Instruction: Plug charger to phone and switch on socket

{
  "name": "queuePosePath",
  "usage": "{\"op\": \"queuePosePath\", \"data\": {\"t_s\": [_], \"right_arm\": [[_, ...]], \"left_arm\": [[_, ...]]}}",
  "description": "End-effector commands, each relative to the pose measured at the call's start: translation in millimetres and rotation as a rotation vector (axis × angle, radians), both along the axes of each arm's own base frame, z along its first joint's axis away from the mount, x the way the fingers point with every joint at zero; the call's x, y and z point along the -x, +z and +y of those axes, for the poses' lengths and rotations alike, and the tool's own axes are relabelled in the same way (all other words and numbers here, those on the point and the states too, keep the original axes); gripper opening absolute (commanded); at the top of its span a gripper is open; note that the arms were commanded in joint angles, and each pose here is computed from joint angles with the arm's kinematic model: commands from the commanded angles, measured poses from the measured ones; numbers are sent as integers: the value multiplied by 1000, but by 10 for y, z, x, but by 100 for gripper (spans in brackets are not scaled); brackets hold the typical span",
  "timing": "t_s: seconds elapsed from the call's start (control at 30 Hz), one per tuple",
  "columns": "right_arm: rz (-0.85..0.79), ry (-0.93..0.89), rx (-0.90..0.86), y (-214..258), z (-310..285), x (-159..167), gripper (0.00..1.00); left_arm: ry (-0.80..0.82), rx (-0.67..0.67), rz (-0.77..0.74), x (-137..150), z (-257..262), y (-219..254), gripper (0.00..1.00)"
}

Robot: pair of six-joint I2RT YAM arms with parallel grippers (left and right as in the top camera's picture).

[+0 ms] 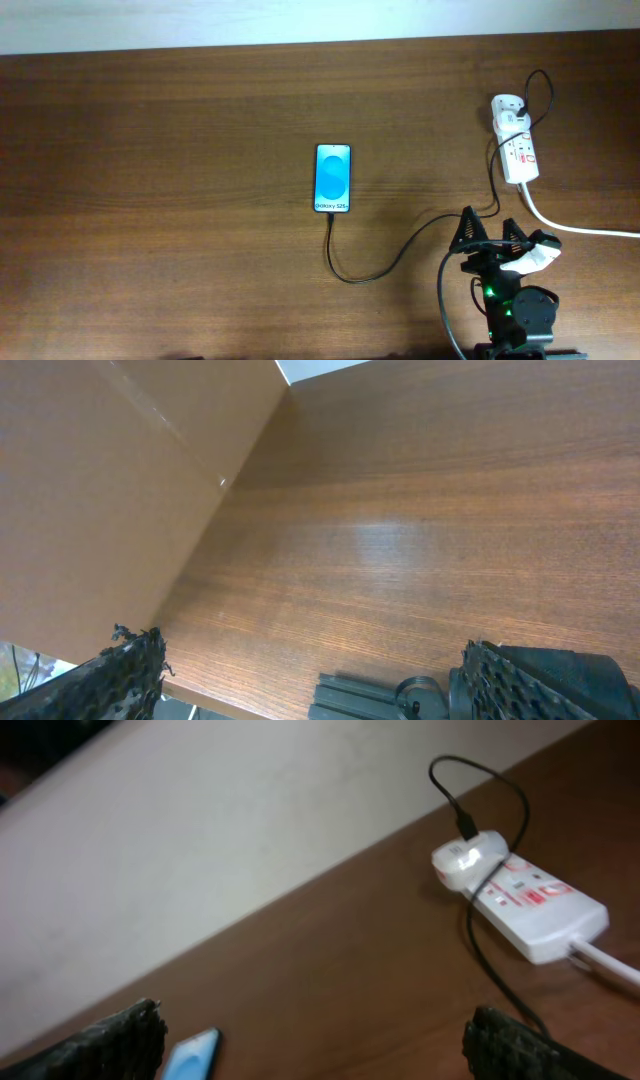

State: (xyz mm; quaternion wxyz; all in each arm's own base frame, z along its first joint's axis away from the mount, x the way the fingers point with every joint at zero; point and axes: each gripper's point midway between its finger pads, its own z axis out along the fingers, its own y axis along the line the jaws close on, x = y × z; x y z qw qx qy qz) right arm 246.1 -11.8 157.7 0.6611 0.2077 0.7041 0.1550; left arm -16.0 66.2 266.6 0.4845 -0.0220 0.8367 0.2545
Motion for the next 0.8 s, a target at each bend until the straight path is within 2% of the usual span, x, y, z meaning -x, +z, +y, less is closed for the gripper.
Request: {"op": "queuePosePath", "data": {"t_s": [0.0,0.17,0.77], "right_arm": [[6,14,116,-19,16,3,99],[16,34,253,-28,31,3,99],[13,46,251,-25,53,2,99]], "left_arm": [[2,-11,-3,15,5,7,99],[2,-11,-2,16,5,6,99],[2,-11,-2,16,5,6,99]]}}
